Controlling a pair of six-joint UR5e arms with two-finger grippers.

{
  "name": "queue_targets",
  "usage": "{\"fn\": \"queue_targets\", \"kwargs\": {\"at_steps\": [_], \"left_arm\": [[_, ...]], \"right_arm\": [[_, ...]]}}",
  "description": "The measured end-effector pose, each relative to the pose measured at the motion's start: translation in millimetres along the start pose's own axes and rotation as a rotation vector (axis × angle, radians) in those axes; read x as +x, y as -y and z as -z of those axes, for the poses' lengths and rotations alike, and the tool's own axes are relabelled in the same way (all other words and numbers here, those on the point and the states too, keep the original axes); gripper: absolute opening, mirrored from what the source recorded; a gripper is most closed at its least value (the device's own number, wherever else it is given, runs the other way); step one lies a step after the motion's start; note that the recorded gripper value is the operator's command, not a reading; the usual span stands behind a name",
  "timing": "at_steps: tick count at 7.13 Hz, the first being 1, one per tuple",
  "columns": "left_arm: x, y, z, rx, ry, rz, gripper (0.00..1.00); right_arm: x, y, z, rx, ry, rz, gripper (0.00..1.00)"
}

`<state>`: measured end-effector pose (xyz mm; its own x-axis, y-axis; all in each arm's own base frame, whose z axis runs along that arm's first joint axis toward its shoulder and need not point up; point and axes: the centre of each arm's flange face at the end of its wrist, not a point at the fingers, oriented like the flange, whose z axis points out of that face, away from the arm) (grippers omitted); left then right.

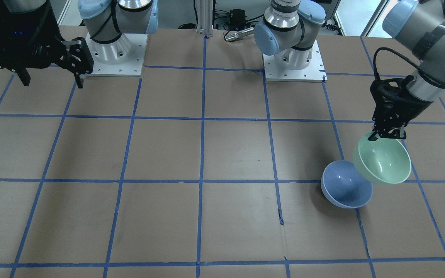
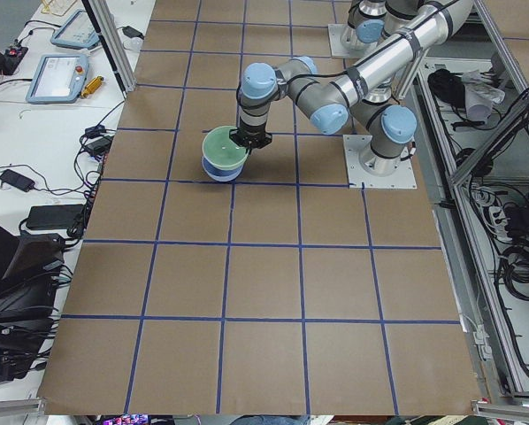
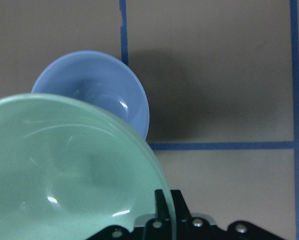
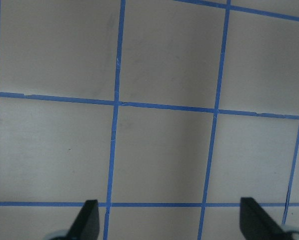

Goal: Stack green bowl on blue bowl
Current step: 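Carry the green bowl with the left gripper over the blue bowl, then lower the green bowl into the blue bowl and open the left gripper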

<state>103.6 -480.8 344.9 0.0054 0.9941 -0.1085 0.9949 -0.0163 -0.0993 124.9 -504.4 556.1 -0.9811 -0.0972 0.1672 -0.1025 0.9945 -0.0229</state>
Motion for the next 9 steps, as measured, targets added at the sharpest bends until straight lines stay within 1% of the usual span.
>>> {"fn": "queue_targets", "kwargs": {"at_steps": [1, 3, 6, 7, 8, 9], "left_arm": [[-5.8, 20.3, -12.6, -0.014, 0.007, 0.021, 0.00], [-15.2, 47.2, -29.6, -0.069, 0.041, 0.010, 0.00], [-22.7, 48.8, -46.4, -0.087, 0.043, 0.002, 0.00], [-23.0, 47.7, -49.9, -0.090, 0.038, 0.002, 0.43], [-22.8, 46.9, -51.8, -0.093, 0.033, 0.003, 0.99], [-22.5, 46.4, -52.3, -0.095, 0.029, 0.003, 1.00]], "right_arm": [[0.0, 0.0, 0.0, 0.000, 0.000, 0.000, 1.00], [0.0, 0.0, 0.0, 0.000, 0.000, 0.000, 1.00], [0.0, 0.0, 0.0, 0.000, 0.000, 0.000, 1.00], [0.0, 0.0, 0.0, 0.000, 0.000, 0.000, 1.00], [0.0, 0.0, 0.0, 0.000, 0.000, 0.000, 1.00], [0.0, 0.0, 0.0, 0.000, 0.000, 0.000, 1.00]]}}
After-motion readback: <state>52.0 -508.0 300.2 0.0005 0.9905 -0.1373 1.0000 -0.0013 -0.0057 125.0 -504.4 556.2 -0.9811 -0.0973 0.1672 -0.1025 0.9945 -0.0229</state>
